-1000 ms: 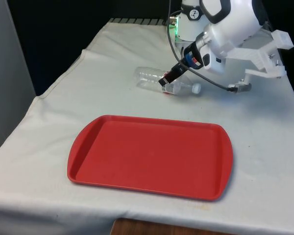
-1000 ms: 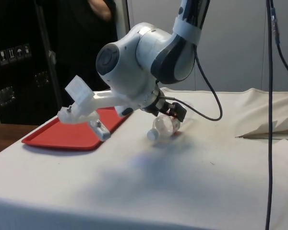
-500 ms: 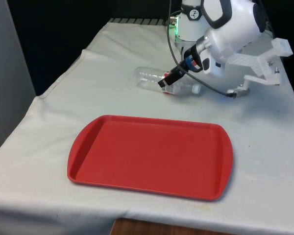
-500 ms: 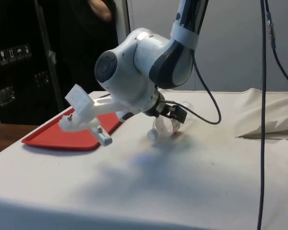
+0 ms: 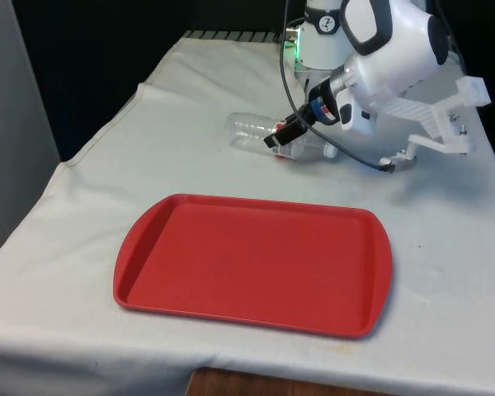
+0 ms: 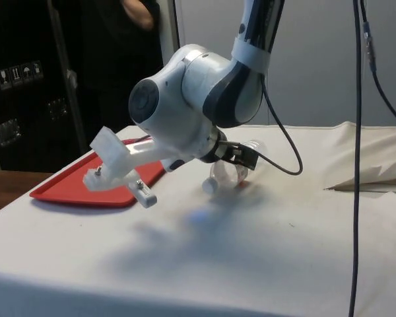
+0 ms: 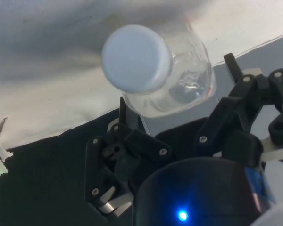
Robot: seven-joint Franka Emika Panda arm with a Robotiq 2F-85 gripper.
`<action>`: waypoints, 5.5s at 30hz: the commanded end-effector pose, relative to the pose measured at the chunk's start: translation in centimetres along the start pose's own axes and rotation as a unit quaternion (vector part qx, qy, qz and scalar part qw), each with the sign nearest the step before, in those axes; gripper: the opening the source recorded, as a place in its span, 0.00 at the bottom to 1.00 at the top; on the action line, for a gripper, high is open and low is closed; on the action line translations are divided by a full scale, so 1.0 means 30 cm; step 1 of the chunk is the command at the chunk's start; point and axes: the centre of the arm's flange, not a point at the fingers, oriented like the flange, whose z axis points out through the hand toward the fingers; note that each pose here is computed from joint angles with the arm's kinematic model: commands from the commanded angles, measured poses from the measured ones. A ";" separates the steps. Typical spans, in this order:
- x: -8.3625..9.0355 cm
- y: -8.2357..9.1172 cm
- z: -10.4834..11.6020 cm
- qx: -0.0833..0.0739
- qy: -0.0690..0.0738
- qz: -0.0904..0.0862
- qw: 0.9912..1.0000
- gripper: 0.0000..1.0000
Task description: Place the bottle upright on the tray.
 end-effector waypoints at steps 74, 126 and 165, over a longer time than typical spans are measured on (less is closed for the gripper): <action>-0.047 0.018 -0.132 -0.019 -0.004 0.042 0.999 0.14; -0.301 0.065 -0.350 -0.057 0.028 0.131 0.989 0.14; -0.386 0.077 -0.437 -0.082 0.088 0.234 0.965 0.14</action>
